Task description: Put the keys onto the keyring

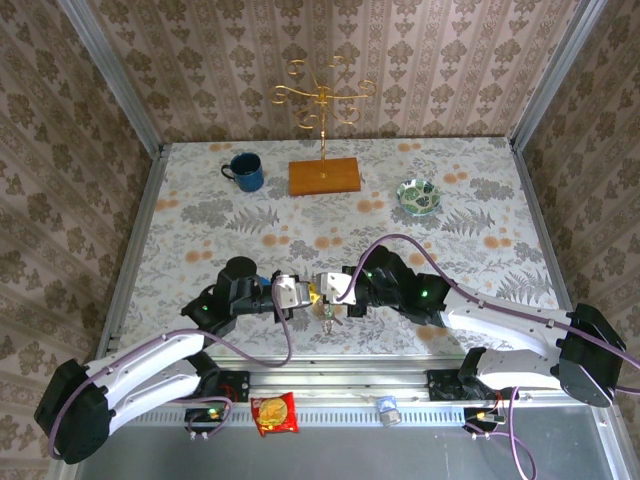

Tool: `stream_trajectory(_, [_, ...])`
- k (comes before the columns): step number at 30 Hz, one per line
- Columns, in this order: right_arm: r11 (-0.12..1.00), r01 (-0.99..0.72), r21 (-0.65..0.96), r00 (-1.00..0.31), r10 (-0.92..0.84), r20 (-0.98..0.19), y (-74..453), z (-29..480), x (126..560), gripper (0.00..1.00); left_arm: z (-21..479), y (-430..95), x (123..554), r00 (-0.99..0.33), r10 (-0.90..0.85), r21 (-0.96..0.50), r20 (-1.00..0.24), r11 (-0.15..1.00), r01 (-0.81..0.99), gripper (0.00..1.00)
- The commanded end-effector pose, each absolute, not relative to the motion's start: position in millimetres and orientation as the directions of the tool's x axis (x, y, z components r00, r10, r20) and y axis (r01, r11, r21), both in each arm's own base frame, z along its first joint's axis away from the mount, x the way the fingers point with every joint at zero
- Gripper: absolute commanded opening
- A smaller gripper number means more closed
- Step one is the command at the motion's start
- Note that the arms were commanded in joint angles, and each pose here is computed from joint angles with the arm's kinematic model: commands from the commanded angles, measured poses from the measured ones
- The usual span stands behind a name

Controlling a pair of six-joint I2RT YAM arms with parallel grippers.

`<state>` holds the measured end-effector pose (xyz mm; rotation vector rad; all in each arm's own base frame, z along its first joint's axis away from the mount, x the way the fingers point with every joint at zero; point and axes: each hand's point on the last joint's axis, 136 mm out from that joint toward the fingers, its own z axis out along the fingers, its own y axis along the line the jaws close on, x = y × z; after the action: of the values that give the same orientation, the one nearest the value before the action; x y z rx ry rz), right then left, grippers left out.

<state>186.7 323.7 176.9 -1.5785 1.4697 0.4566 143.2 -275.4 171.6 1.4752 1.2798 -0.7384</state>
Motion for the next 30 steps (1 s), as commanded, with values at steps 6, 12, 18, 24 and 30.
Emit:
stream_trajectory(6, [0.248,-0.888,-0.387,0.215,-0.519,-0.827,305.6,211.9,191.6,0.34,206.7,-279.3,151.1,0.306,0.243,0.345,-0.920,0.139,0.928,0.00])
stream_trajectory(12, [0.455,-0.823,-0.341,0.115,-0.455,-0.883,265.2,222.9,197.4,0.57,234.1,-264.3,173.2,0.242,0.258,0.318,-0.935,0.313,0.895,0.00])
stream_trajectory(18, [0.702,-0.712,-0.028,-0.162,-0.203,-0.966,256.0,212.5,222.7,0.55,255.5,-206.8,230.9,0.127,0.344,0.332,-0.930,0.644,0.689,0.00])
stream_trajectory(24, [0.730,-0.683,0.022,-0.343,-0.294,-0.892,289.6,171.8,234.9,0.54,267.2,-146.6,266.2,0.017,0.311,0.279,-0.950,0.826,0.489,0.00])
stream_trajectory(30, [0.726,-0.678,0.116,-0.551,-0.398,-0.733,352.0,128.1,251.8,0.52,267.0,-93.3,283.1,-0.060,0.314,0.285,-0.947,0.915,0.286,0.00])
